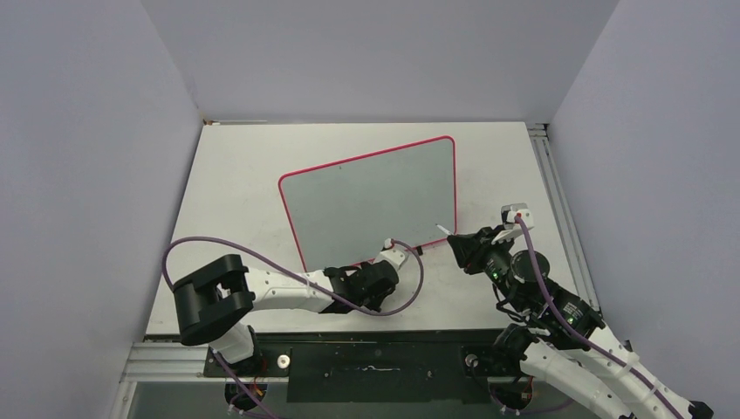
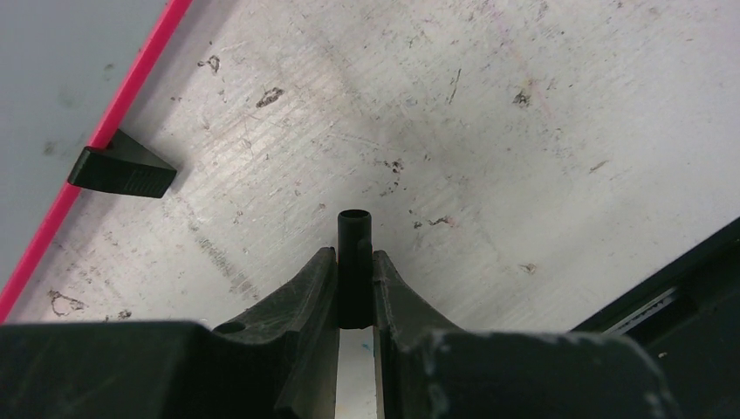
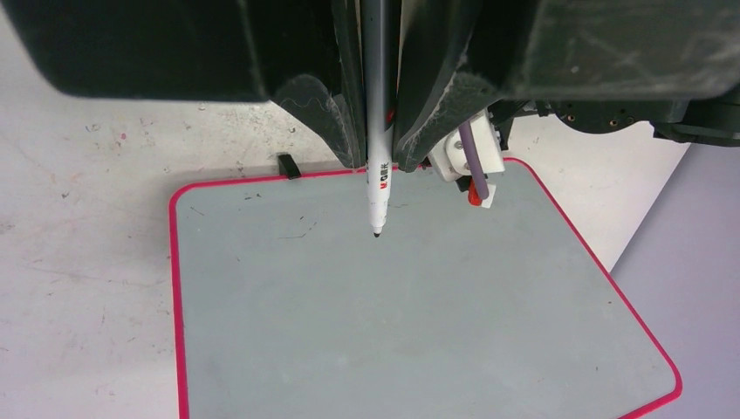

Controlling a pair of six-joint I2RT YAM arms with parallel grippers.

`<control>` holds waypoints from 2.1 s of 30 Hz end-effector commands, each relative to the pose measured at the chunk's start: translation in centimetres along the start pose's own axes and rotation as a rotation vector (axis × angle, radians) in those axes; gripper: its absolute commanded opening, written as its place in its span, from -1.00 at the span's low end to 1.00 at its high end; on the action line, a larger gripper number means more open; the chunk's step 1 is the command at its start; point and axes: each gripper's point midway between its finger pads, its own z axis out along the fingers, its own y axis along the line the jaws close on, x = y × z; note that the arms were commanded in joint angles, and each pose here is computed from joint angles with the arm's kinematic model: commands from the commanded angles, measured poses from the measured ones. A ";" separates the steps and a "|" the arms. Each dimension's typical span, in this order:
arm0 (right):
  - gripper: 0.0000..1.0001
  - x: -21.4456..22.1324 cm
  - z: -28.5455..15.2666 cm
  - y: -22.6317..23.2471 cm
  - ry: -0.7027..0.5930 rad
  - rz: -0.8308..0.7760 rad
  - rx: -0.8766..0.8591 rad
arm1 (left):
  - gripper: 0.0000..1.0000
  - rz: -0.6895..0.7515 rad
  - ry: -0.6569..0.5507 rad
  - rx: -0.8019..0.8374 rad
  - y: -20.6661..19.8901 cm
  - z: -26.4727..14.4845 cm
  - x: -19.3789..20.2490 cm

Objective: Write a sentence on the whiteboard
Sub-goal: Place the pen cap at the center of the board, then write a sentence on the whiteboard.

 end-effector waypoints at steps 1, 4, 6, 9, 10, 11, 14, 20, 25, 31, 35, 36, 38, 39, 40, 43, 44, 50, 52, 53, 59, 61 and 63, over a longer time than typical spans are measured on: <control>-0.89 -1.0 0.1 0.0 -0.034 0.007 0.013 | -0.72 -0.056 -0.049 0.014 -1.2 0.6 -2.1; -0.89 -1.0 0.0 0.0 -0.038 0.011 0.010 | -0.60 -0.063 -0.045 0.007 -1.2 0.8 -2.1; -0.89 -0.9 0.0 -0.1 -0.037 0.014 0.013 | -0.55 -0.068 -0.051 0.009 -1.3 0.9 -2.2; -0.89 -0.9 -0.3 -0.3 -0.041 0.017 0.016 | -0.39 -0.068 -0.052 0.012 -1.4 0.9 -2.2; -0.89 -1.0 -0.3 -0.4 -0.042 0.017 0.019 | -0.33 -0.068 -0.051 0.010 -1.4 1.0 -2.2; -0.89 -1.0 -0.4 -0.4 -0.044 0.017 0.022 | -0.26 -0.068 -0.054 0.009 -1.4 1.0 -2.3; -0.89 -1.2 -0.6 -0.5 -0.048 0.018 0.027 | -0.08 -0.072 -0.067 0.008 -1.3 0.7 -2.7; -0.89 -1.5 -0.8 -0.5 -0.058 0.017 0.026 | 0.61 -0.065 -0.151 0.032 -1.5 -1.5 -5.4; -0.89 -3.0 -1.0 -0.4 -0.087 -0.026 0.032 | 0.76 -0.082 -0.285 0.044 -0.9 -5.3 -8.8; -0.89 -6.6 -1.6 -0.1 -0.160 -0.094 0.058 | 0.79 -0.078 -0.417 0.078 0.1 -11.3 -13.4; -0.89 -7.3 -1.5 0.1 -0.181 -0.099 0.059 | 0.80 -0.049 -0.498 0.038 2.0 -15.8 -17.3; -0.89 -7.4 -1.4 0.1 -0.186 -0.098 0.059 | 0.81 -0.045 -0.510 0.031 2.6 -16.6 -18.1; -0.89 -7.3 -1.3 0.2 -0.189 -0.095 0.055 | 0.81 -0.053 -0.537 0.029 4.3 -18.2 -20.2; -0.89 -7.2 -1.2 0.3 -0.188 -0.092 0.051 | 0.81 -0.056 -0.550 0.024 5.2 -18.9 -21.1; -0.89 -7.1 -1.1 0.3 -0.187 -0.090 0.045 | 0.81 -0.060 -0.572 0.028 5.9 -19.9 -22.2; -0.89 -7.0 -0.8 0.6 -0.187 -0.087 0.029 | 0.84 -0.068 -0.626 0.022 8.5 -22.2 -24.6; -0.89 -6.9 -0.7 0.9 -0.186 -0.089 0.015 | 0.84 -0.072 -0.638 0.023 9.3 -22.7 -25.3; -0.89 -6.6 0.6 4.1 -0.165 -0.113 -0.135 | 0.86 -0.158 -0.675 0.013 16.1 -24.8 -26.5; -0.89 -6.6 1.1 5.5 -0.160 -0.117 -0.194 | 0.87 -0.188 -0.682 0.006 18.1 -25.4 -25.8; -0.89 -6.5 1.4 6.1 -0.156 -0.120 -0.224 | 0.87 -0.213 -0.691 -0.016 19.6 -25.9 -25.3; -0.89 -5.7 4.1 10.2 -0.134 -0.099 -0.390 | 0.88 -0.349 -0.716 -0.010 24.5 -25.6 -21.0; -0.89 -5.3 5.1 11.3 -0.127 -0.094 -0.425 | 0.88 -0.407 -0.725 0.012 25.8 -25.0 -19.1; -0.89 -5.0 5.9 12.5 -0.126 -0.095 -0.456 | 0.87 -0.436 -0.749 0.082 26.0 -24.5 -17.7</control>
